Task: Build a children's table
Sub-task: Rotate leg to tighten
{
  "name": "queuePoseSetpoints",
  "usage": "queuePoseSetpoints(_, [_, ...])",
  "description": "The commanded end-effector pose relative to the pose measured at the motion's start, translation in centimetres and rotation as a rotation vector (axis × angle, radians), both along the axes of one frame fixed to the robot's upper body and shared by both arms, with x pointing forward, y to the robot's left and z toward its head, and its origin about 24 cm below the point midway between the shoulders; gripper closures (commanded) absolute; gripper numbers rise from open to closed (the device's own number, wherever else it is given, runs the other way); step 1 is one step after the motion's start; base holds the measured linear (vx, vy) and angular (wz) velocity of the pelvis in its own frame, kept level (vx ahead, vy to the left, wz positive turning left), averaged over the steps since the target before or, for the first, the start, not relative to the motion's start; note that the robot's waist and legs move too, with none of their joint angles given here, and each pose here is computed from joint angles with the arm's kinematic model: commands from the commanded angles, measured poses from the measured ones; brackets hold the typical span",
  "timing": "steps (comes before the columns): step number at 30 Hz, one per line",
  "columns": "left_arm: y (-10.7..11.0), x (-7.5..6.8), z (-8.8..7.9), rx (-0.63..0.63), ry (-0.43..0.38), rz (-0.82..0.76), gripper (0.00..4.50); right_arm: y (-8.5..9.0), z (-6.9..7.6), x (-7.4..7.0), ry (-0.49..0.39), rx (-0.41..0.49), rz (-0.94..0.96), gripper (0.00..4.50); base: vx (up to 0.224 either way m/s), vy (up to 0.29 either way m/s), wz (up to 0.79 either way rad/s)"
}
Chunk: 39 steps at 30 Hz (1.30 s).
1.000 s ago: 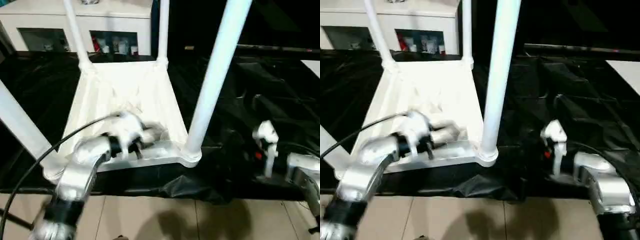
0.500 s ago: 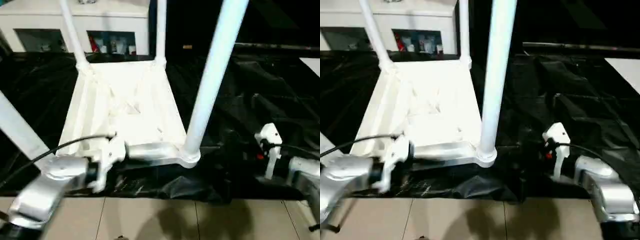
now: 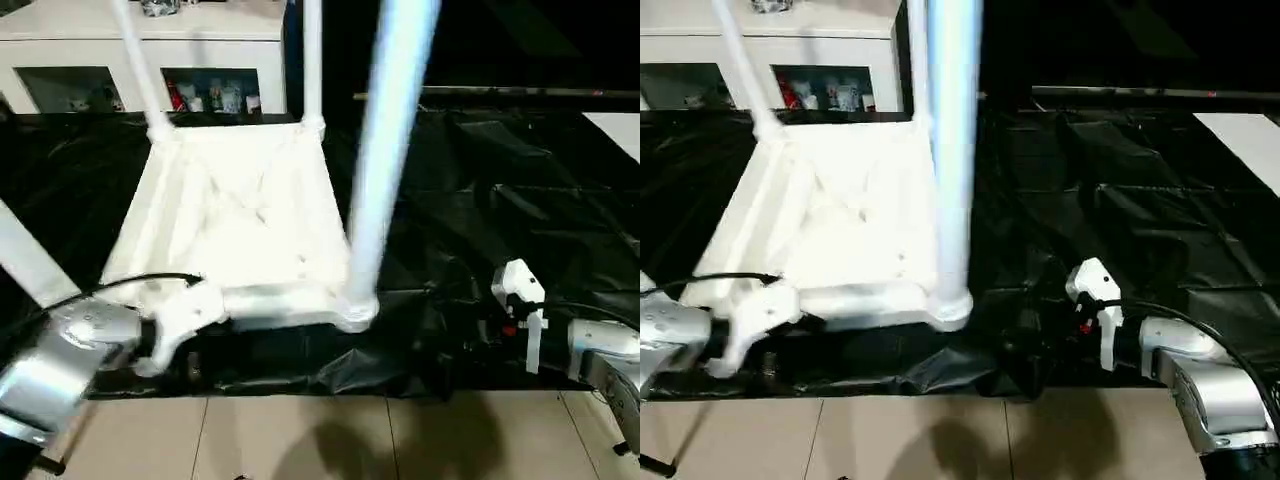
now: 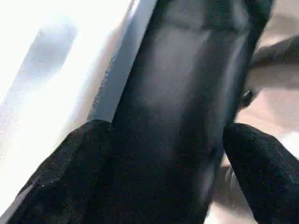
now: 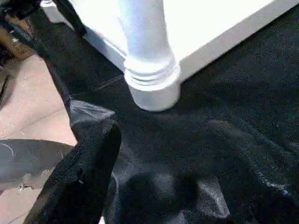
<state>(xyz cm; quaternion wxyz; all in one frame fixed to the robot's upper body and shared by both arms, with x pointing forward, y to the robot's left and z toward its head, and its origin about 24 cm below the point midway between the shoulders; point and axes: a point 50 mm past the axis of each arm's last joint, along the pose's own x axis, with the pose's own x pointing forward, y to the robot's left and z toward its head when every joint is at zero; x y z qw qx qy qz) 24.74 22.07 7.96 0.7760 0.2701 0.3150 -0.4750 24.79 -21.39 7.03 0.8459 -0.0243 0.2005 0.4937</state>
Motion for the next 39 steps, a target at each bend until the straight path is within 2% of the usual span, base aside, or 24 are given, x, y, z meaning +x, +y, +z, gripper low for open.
queuePoseSetpoints(1, [0.5,0.5,1.5,-0.027,-0.103,0.044,0.03,0.4,0.7,0.0,-0.039,0.016,0.019,1.30,0.000,0.000,0.00])
queuePoseSetpoints(3, [-0.7,0.4,2.9,-0.177,-0.187,0.056,0.03,0.2,1.2,0.2,-0.063,0.053,-0.026,1.30,0.000,0.000,0.00])
queuePoseSetpoints(4, [-1.5,0.2,3.8,-0.284,-0.258,0.079,0.03,0.0,1.3,0.2,-0.070,0.075,-0.070,1.30,0.000,0.000,0.00])
queuePoseSetpoints(6, [-2.4,-0.2,4.4,-0.407,-0.346,0.146,0.03,-0.3,1.4,0.2,-0.093,0.081,-0.145,1.30,0.000,0.000,0.00])
queuePoseSetpoints(7, [-2.7,-0.4,4.1,-0.440,-0.393,0.226,0.03,-0.4,1.1,0.3,-0.111,0.064,-0.209,1.30,0.000,0.000,0.00])
queuePoseSetpoints(8, [-2.7,-0.4,4.1,-0.440,-0.393,0.226,0.03,-0.4,1.1,0.3,-0.111,0.064,-0.209,1.30,0.000,0.000,0.00])
queuePoseSetpoints(9, [-3.3,-0.5,2.1,-0.562,-0.478,0.543,0.03,-0.2,-0.3,1.0,-0.156,0.043,-0.483,1.30,0.000,0.000,0.00])
queuePoseSetpoints(10, [-3.2,-0.5,1.9,-0.573,-0.492,0.579,0.03,-0.1,-0.5,1.1,-0.157,0.045,-0.510,1.30,0.000,0.000,0.00])
queuePoseSetpoints(11, [-2.9,-0.6,0.9,-0.619,-0.512,0.688,0.03,0.4,-1.0,1.2,-0.181,0.040,-0.602,1.30,0.000,0.000,0.00])
queuePoseSetpoints(12, [-2.9,-0.7,0.8,-0.614,-0.520,0.695,0.03,0.5,-1.1,1.2,-0.181,0.043,-0.611,1.30,0.000,0.000,0.00])
queuePoseSetpoints(13, [-2.8,-0.8,0.1,-0.579,-0.568,0.731,0.03,1.1,-1.4,1.1,-0.178,0.064,-0.657,1.30,0.000,0.000,0.00])
queuePoseSetpoints(14, [-2.8,-0.8,0.1,-0.579,-0.568,0.731,0.03,1.1,-1.4,1.1,-0.178,0.064,-0.657,1.30,0.000,0.000,0.00])
queuePoseSetpoints(17, [-2.4,-0.9,-1.6,-0.496,-0.607,0.875,0.03,2.6,-2.3,0.9,-0.155,0.132,-0.745,1.30,0.000,0.000,0.00])
queuePoseSetpoints(21, [-2.3,-0.8,-1.6,-0.479,-0.647,0.910,0.03,3.5,-2.7,0.8,-0.153,0.109,-0.715,1.30,0.000,0.000,0.00])
queuePoseSetpoints(24, [-2.2,-0.4,-1.3,-0.474,-0.688,0.911,0.03,4.0,-2.5,0.9,-0.154,0.122,-0.670,1.30,0.000,0.000,0.00])
queuePoseSetpoints(32, [-2.9,-0.4,-1.5,-0.468,-0.692,0.864,0.03,3.9,-2.2,1.5,-0.178,0.103,-0.645,1.30,-0.007,0.000,0.00])
queuePoseSetpoints(39, [-2.9,-0.7,-1.4,-0.479,-0.718,0.852,0.03,4.3,-2.2,1.4,-0.194,0.091,-0.606,1.30,-0.155,0.026,-0.06])
